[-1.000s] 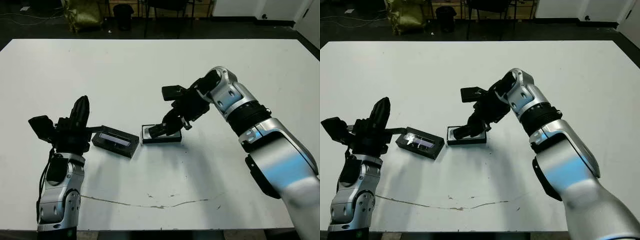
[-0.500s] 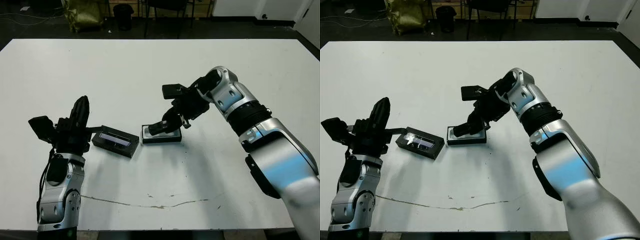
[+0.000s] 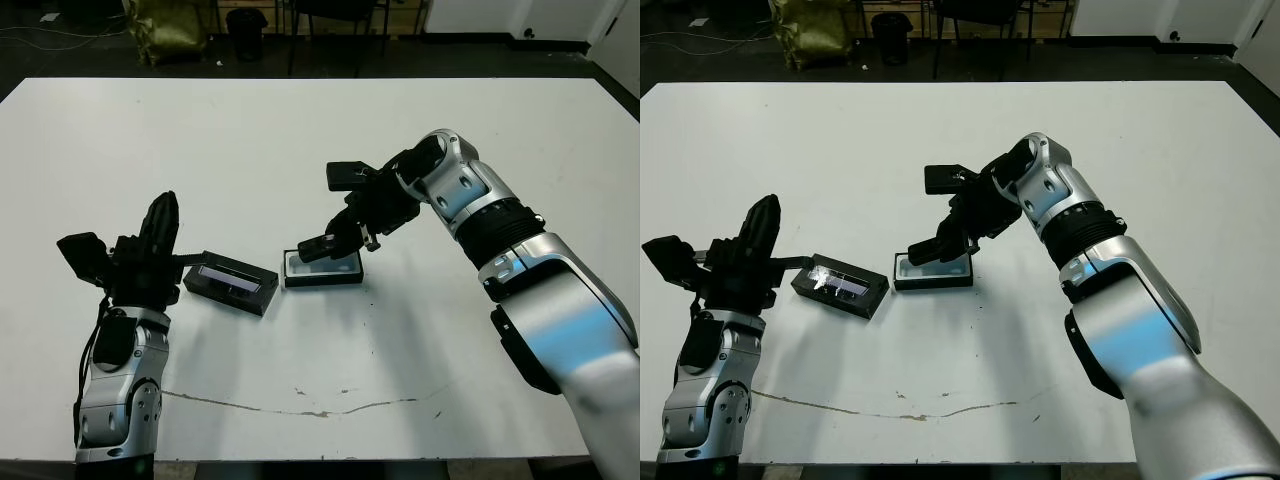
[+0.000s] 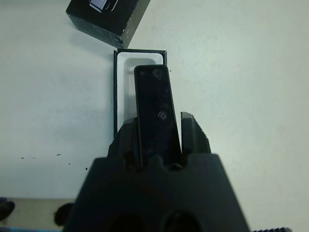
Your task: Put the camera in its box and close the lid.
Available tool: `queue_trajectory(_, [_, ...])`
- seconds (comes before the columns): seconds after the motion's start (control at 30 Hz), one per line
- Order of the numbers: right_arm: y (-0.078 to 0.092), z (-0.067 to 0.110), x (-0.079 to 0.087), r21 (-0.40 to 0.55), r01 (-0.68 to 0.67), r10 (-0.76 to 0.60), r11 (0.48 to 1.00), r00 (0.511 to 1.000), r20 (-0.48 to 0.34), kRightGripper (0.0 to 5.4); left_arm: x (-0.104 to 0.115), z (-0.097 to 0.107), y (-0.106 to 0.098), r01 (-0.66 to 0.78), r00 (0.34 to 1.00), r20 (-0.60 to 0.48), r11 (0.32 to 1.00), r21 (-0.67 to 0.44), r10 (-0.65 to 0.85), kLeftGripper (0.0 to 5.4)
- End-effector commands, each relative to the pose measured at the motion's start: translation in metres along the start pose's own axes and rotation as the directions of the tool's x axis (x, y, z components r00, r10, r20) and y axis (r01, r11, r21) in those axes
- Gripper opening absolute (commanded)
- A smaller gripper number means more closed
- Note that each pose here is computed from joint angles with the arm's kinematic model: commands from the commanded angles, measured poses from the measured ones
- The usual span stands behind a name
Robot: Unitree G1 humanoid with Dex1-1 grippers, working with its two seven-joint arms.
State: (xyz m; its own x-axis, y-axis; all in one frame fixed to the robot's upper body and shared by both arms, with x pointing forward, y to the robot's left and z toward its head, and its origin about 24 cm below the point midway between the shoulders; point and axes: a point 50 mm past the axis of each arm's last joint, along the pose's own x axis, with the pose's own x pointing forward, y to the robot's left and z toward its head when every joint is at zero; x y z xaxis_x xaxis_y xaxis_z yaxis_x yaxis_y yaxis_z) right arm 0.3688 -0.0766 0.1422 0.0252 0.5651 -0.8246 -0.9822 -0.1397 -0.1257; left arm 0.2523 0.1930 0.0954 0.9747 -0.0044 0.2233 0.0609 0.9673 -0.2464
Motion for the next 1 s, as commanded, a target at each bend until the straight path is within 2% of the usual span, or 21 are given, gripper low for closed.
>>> queue_trajectory(0.03, [0.0011, -0.0008, 0.002, -0.002, -0.005, 0.004, 1.0, 1.0, -0.025, 0.69, -0.0037, -0.0058, 0.0031, -0.016, 0.999, -0.037, 1.0, 0.009, 0.016, 0.0])
queue_trajectory(0.23, [0.0027, -0.0007, 0.0042, 0.009, -0.027, 0.027, 1.0, 1.0, -0.011, 0.69, -0.0043, -0.0052, 0.002, -0.023, 0.999, -0.042, 1.0, 0.007, 0.023, 0.0])
queue_trajectory(0.5, [0.0024, 0.0001, 0.0046, -0.029, -0.012, 0.011, 1.0, 1.0, -0.027, 0.69, -0.0042, -0.006, 0.002, -0.02, 0.999, -0.038, 1.0, 0.009, 0.02, 0.0])
queue_trajectory(0.73, [0.0015, 0.0003, 0.0039, 0.014, -0.018, 0.019, 1.0, 1.0, -0.015, 0.69, -0.0043, -0.0058, 0.0028, -0.02, 0.999, -0.044, 1.0, 0.01, 0.02, 0.0])
queue_trajectory(1.0, [0.0009, 0.0022, 0.0036, -0.002, -0.005, 0.005, 1.0, 1.0, -0.005, 0.69, -0.0043, -0.0065, 0.0029, -0.014, 0.999, -0.039, 1.0, 0.008, 0.014, 0.0])
